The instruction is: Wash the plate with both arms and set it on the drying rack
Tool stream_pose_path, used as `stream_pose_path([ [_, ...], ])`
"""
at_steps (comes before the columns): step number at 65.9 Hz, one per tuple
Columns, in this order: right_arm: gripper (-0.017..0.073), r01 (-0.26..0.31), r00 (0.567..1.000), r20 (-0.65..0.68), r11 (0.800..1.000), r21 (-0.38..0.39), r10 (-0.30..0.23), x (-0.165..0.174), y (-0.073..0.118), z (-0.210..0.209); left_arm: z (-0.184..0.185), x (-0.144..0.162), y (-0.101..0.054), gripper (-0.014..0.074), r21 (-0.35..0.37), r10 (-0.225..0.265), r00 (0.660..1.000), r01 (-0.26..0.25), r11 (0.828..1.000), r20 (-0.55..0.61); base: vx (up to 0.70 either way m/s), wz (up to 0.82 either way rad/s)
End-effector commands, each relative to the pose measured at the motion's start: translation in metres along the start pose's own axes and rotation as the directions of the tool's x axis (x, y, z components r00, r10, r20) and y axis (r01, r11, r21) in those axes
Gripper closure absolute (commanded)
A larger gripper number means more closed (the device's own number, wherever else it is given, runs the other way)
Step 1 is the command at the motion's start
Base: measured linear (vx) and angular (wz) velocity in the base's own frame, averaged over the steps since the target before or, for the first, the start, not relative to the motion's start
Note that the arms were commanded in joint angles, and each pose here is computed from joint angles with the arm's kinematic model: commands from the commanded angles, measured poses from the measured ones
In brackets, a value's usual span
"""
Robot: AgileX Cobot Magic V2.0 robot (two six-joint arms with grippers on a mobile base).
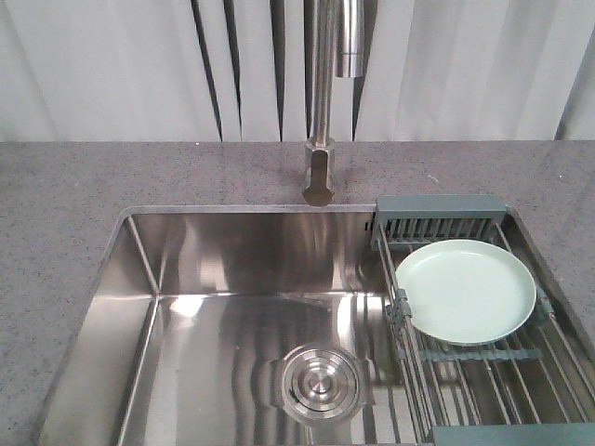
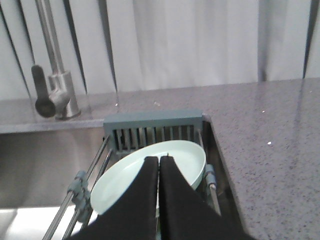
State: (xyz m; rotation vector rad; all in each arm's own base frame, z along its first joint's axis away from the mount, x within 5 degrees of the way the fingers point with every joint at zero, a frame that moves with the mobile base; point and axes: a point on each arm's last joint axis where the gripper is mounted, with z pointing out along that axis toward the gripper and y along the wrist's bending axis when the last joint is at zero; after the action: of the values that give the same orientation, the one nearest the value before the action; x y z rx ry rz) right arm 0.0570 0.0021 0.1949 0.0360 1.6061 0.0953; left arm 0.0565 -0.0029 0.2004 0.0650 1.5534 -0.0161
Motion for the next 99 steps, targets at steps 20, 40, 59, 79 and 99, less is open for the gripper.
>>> stream_pose_path([
  [20, 0.0566, -0.004, 0.98, 0.199, 0.999, 0.034, -0.003, -0.0166, -0.0012, -0.0028, -0.0006, 0.0002, 0.0002, 0.0599, -0.004, -0.02, 0.998, 0.02, 1.0, 0.064, 0.0, 0.0],
  [40, 0.0566, -0.009, 0.98, 0.2, 0.999, 0.034, 0.002, -0.0169, -0.0012, -0.0028, -0.0006, 0.0002, 0.0002, 0.0599, -0.004, -0.02, 0.998, 0.02, 1.0, 0.064, 0.0, 0.0],
  [59, 0.0566, -0.009, 0.98, 0.197, 0.999, 0.034, 0.002, -0.0167, -0.0013, -0.0027, -0.0006, 0.0002, 0.0002, 0.0599, -0.004, -0.02, 0.998, 0.02, 1.0, 0.064, 0.0, 0.0],
  [79, 0.0566, -0.009, 0.98, 0.197, 0.999, 0.034, 0.002, -0.0167, -0.0013, -0.0027, -0.0006, 0.0002, 0.0002, 0.0599, -0.004, -0.02, 0.998, 0.02, 1.0, 0.064, 0.0, 0.0],
  [99, 0.0566, -0.009, 0.98, 0.197, 0.999, 0.034, 0.002, -0.0167, -0.0013, -0.0027, -0.0006, 0.0002, 0.0002, 0.0599, -0.004, -0.02, 0.998, 0.02, 1.0, 0.064, 0.0, 0.0],
])
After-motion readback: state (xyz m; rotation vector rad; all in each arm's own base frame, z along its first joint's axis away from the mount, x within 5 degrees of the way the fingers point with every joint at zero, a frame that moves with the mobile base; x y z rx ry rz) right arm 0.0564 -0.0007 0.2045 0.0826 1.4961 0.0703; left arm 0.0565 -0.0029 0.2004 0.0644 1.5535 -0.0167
